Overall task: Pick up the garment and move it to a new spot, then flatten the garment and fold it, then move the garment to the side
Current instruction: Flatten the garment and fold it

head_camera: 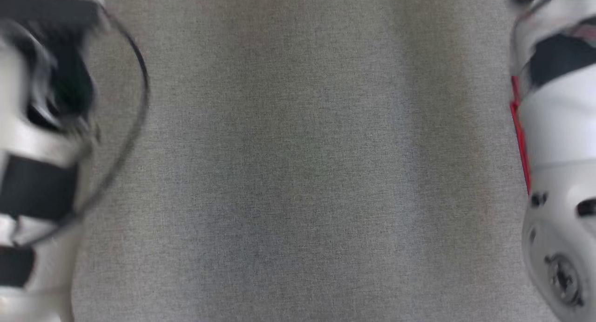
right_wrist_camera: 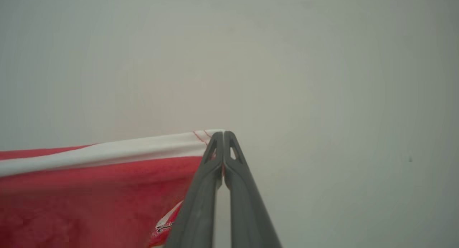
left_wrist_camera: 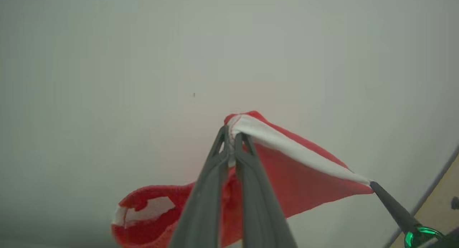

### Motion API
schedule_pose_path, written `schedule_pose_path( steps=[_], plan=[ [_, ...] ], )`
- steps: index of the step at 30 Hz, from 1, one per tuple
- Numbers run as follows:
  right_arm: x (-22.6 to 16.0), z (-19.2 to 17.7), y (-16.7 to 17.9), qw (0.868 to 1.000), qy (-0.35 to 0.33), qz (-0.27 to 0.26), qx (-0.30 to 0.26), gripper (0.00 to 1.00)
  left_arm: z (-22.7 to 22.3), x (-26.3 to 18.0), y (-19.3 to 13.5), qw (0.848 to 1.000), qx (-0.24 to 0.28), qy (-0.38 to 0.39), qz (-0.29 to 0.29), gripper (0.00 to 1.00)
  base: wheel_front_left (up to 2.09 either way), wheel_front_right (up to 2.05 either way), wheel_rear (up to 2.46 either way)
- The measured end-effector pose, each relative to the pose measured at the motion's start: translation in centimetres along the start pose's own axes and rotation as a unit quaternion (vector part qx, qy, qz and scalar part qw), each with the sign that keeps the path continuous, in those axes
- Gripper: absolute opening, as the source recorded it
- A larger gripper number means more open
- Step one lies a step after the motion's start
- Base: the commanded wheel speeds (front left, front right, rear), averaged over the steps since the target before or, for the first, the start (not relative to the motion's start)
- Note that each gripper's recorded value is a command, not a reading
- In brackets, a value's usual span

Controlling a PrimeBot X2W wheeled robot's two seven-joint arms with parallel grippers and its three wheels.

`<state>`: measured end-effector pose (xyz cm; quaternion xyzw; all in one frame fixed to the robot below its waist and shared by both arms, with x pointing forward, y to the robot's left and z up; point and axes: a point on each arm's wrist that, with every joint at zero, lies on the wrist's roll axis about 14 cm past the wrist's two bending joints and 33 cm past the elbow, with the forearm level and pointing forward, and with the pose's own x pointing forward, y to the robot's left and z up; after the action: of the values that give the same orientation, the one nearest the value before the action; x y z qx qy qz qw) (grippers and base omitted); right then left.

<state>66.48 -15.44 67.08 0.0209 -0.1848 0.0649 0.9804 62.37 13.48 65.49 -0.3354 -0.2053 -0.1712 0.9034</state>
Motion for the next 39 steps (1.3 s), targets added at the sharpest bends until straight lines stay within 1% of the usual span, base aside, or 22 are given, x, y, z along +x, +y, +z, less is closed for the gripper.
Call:
schedule_pose_path(
  steps=[1, 3, 5, 7, 8, 11, 14, 17, 23, 27, 30, 34, 37, 38, 39],
  plan=[
    [-1.0, -2.8, 0.0, 0.999, 0.048, 0.002, -0.004, 0.00, -1.8, -1.2, 0.8, 1.000, 0.009, 0.029, 0.009, 0.00, 0.00, 0.00, 0.00],
    [-3.5, -7.4, 0.3, 0.992, 0.129, 0.009, -0.006, 0.00, -5.3, -3.9, 1.9, 0.996, 0.029, 0.086, 0.022, 0.00, 0.00, 0.00, 0.00],
    [-5.9, -10.5, 0.8, 0.982, 0.190, 0.016, -0.001, 0.00, -8.1, -6.6, 2.8, 0.990, 0.039, 0.134, 0.035, 0.00, 0.00, 0.00, 0.00],
    [-8.1, -12.6, 1.1, 0.972, 0.235, 0.023, -0.002, 0.00, -10.6, -9.3, 3.2, 0.981, 0.051, 0.181, 0.043, 0.00, 0.00, 0.00, 0.00],
    [-10.5, -14.3, 1.3, 0.961, 0.276, 0.028, 0.001, 0.00, -12.5, -12.0, 3.5, 0.973, 0.055, 0.218, 0.052, 0.00, 0.00, 0.00, 0.00],
    [-14.0, -15.7, 1.6, 0.945, 0.324, 0.040, 0.004, 0.00, -13.8, -15.0, 3.0, 0.963, 0.070, 0.254, 0.050, 0.00, 0.00, 0.00, 0.00],
    [-16.9, -15.8, 0.9, 0.934, 0.354, 0.039, 0.010, 0.00, -14.2, -17.6, 2.4, 0.957, 0.077, 0.276, 0.052, 0.00, 0.00, 0.00, 0.00],
    [-20.1, -15.5, 0.4, 0.924, 0.380, 0.037, 0.028, 0.00, -14.1, -20.1, 1.9, 0.951, 0.083, 0.291, 0.056, 0.00, 0.00, 0.00, 0.00],
    [-27.0, -13.9, -0.7, 0.902, 0.426, 0.025, 0.063, 0.00, -12.5, -23.5, 0.9, 0.955, 0.046, 0.274, 0.102, 0.00, 0.00, 0.00, 0.00],
    [-31.0, -12.2, 0.2, 0.886, 0.455, 0.028, 0.083, 0.00, -11.4, -25.7, 0.3, 0.956, 0.038, 0.267, 0.117, 0.00, 0.00, 0.00, 0.00],
    [-33.5, -10.5, 0.6, 0.878, 0.469, 0.028, 0.087, 0.00, -10.8, -27.9, 0.0, 0.953, 0.050, 0.275, 0.120, 0.00, 0.00, 0.00, 0.00],
    [-36.6, -8.2, 0.8, 0.870, 0.486, 0.016, 0.086, 0.00, -10.1, -31.0, -0.8, 0.948, 0.060, 0.286, 0.126, 0.00, 0.00, 0.00, 0.00],
    [-38.5, -6.7, 1.0, 0.863, 0.499, 0.010, 0.085, 0.00, -9.5, -33.3, -1.0, 0.941, 0.084, 0.298, 0.134, 0.00, 0.00, 0.00, 0.00],
    [-39.2, -6.4, 1.0, 0.858, 0.507, 0.007, 0.081, 0.00, -9.4, -34.0, -0.9, 0.938, 0.096, 0.306, 0.133, 0.00, 0.00, 0.00, 0.00],
    [-39.2, -6.4, 1.0, 0.858, 0.507, 0.007, 0.081, 0.00, -9.4, -34.0, -0.9, 0.938, 0.096, 0.306, 0.133, 0.00, 0.00, 0.00, 0.00]
  ],
)
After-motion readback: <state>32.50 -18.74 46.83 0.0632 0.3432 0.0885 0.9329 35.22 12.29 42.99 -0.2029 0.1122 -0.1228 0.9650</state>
